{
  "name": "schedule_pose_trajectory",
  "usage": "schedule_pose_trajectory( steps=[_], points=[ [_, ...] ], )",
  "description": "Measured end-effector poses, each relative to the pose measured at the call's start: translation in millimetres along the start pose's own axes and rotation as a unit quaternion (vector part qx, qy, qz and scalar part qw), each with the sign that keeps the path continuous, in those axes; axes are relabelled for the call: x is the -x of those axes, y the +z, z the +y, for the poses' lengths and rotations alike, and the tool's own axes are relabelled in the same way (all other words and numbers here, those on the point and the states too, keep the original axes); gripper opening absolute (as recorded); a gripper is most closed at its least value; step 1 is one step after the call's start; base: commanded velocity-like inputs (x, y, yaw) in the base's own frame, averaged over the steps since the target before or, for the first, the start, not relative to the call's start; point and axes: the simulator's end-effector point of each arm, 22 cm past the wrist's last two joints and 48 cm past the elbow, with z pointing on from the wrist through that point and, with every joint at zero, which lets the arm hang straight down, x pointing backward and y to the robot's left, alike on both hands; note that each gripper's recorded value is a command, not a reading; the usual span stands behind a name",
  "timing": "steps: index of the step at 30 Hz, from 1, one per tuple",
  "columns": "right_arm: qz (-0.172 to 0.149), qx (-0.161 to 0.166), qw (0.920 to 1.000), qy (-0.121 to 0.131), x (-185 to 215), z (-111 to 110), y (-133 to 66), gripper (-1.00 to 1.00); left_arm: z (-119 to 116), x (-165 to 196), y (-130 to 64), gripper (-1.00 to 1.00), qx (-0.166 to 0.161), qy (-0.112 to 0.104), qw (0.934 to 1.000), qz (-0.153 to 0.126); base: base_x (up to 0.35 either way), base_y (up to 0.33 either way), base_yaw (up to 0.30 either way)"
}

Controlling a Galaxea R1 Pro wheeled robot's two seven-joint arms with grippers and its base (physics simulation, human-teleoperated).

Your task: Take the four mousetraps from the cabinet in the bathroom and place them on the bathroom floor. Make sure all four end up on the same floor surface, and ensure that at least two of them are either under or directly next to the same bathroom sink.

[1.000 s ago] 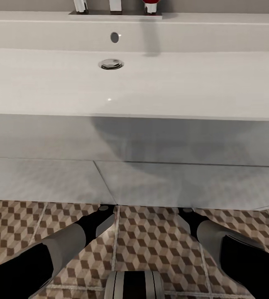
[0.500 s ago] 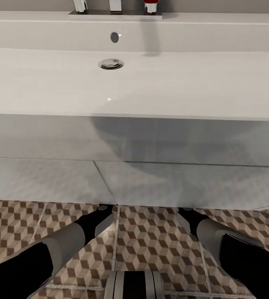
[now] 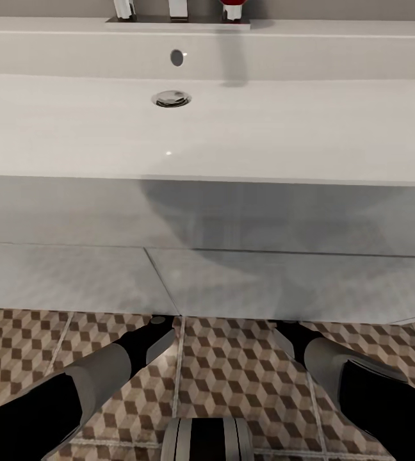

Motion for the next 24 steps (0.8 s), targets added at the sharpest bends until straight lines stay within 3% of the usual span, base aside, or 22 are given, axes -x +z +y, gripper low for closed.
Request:
schedule_pose_trajectory(
  steps=[11, 24],
  points=[
    [0.004, 0.003, 0.9999, 0.011, -1.4, 2.3, -0.1, -1.00, -1.3, -0.8, -0.5, -1.00, -0.002, -0.010, 0.9999, 0.001, 0.000, 0.000, 0.000],
    [-0.002, 0.009, 0.9999, 0.005, 2.3, 9.8, 0.0, -1.00, -3.1, 0.0, 0.4, -1.00, -0.004, -0.009, 0.9999, 0.000, 0.000, 0.000, 0.000]
  ],
)
